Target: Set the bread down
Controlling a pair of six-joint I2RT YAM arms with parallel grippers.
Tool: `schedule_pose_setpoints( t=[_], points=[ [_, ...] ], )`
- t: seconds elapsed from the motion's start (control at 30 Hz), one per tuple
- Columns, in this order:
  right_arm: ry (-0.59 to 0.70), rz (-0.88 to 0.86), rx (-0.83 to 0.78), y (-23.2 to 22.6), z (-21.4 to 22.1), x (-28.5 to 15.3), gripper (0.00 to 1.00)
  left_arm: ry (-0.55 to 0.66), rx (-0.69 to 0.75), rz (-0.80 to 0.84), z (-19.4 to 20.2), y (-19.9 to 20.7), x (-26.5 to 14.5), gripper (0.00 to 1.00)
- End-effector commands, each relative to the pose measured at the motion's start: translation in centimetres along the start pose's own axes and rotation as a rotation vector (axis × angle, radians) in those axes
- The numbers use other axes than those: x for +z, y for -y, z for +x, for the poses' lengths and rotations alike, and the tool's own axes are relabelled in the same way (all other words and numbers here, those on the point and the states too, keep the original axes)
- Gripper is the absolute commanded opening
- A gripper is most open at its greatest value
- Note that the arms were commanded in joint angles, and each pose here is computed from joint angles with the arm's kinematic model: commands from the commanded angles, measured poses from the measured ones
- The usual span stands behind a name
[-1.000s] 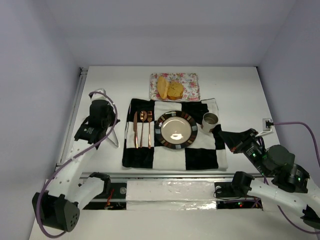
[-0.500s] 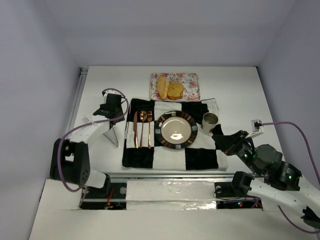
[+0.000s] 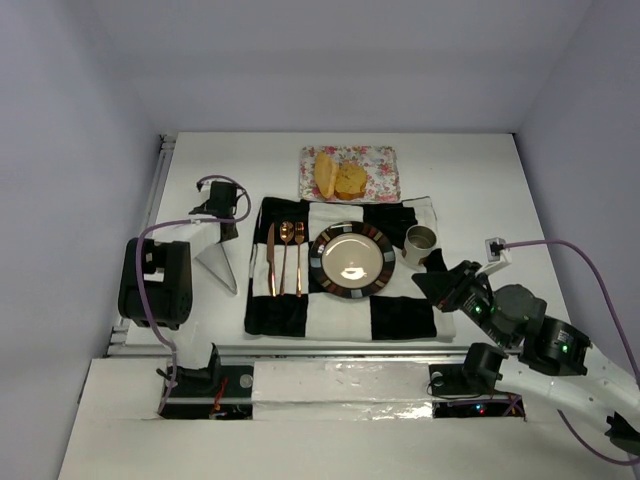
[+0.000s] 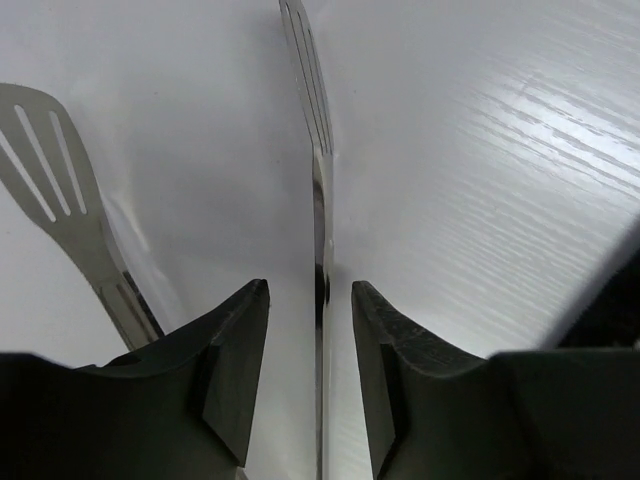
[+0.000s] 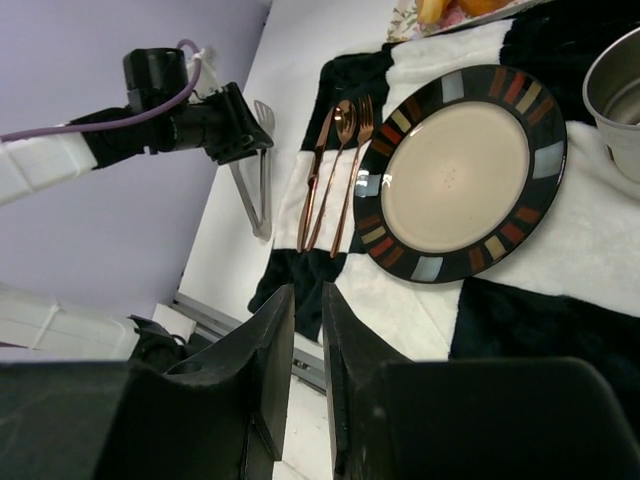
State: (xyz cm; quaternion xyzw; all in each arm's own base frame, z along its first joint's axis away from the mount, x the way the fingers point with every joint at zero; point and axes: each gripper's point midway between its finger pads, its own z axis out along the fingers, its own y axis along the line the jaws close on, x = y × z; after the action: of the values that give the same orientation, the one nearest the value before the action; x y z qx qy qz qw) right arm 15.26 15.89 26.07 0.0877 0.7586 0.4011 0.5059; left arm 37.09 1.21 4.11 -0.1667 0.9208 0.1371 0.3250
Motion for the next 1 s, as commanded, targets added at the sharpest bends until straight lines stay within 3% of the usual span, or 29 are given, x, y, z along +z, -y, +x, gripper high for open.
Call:
schedule_pose_setpoints(
  t=[0.0, 0.2, 0.23, 0.27, 0.3, 0.4, 0.43, 0.53, 0.63, 0.77, 0.83, 0.97],
  points=[
    [0.029, -0.043, 0.036, -1.3, -0.7, 0.3, 0.23, 0.015, -0.004, 0.005, -1.2, 0.5, 1.0, 0.36],
    [0.005, -0.059, 0.043, -1.9, -0.1, 0.7, 0.23, 0.001, -0.004, 0.029, -1.1, 1.3, 2.3, 0.17],
    [-0.006, -0.07, 0.048, -2.1, 0.1, 0.8, 0.23, 0.005, -0.002, 0.027, -1.1, 1.2, 2.3, 0.13],
    [-0.017, -0.074, 0.047, -2.2, 0.4, 1.0, 0.23, 0.013, -0.004, 0.026, -1.4, 1.2, 2.2, 0.0],
    [-0.018, -0.087, 0.052, -2.6, 0.5, 1.1, 0.24, 0.022, -0.004, 0.021, -1.6, 1.0, 2.0, 0.0],
    [-0.051, -0.115, 0.052, -3.4, 1.5, 1.9, 0.4, 0.098, -0.05, 0.053, -4.1, 0.7, 0.0, 0.0],
    [-0.066, -0.122, 0.049, -3.5, 2.0, 2.2, 0.58, 0.123, -0.067, 0.072, -4.9, 0.8, -0.8, 0.0],
    [-0.096, -0.129, 0.042, -4.4, 3.0, 3.6, 0.85, 0.252, -0.147, 0.177, -8.3, 0.9, -5.4, 0.0],
    [-0.124, -0.185, 0.039, -6.5, 3.7, 5.1, 1.0, 0.379, -0.217, 0.332, -10.9, 1.1, -11.1, 0.0],
    [-0.187, -0.397, 0.059, -11.6, 4.9, 5.9, 1.0, 0.572, -0.303, 0.553, -12.9, 0.4, -20.0, 0.0],
    [-0.174, -0.503, 0.085, -14.5, 4.3, 6.1, 1.0, 0.599, -0.319, 0.68, -12.8, 1.0, -23.1, 0.0],
    [-0.198, -0.538, 0.119, -16.8, 5.4, 8.9, 1.0, 0.67, -0.339, 1.026, -11.3, 2.9, -30.1, 0.0]
  ],
)
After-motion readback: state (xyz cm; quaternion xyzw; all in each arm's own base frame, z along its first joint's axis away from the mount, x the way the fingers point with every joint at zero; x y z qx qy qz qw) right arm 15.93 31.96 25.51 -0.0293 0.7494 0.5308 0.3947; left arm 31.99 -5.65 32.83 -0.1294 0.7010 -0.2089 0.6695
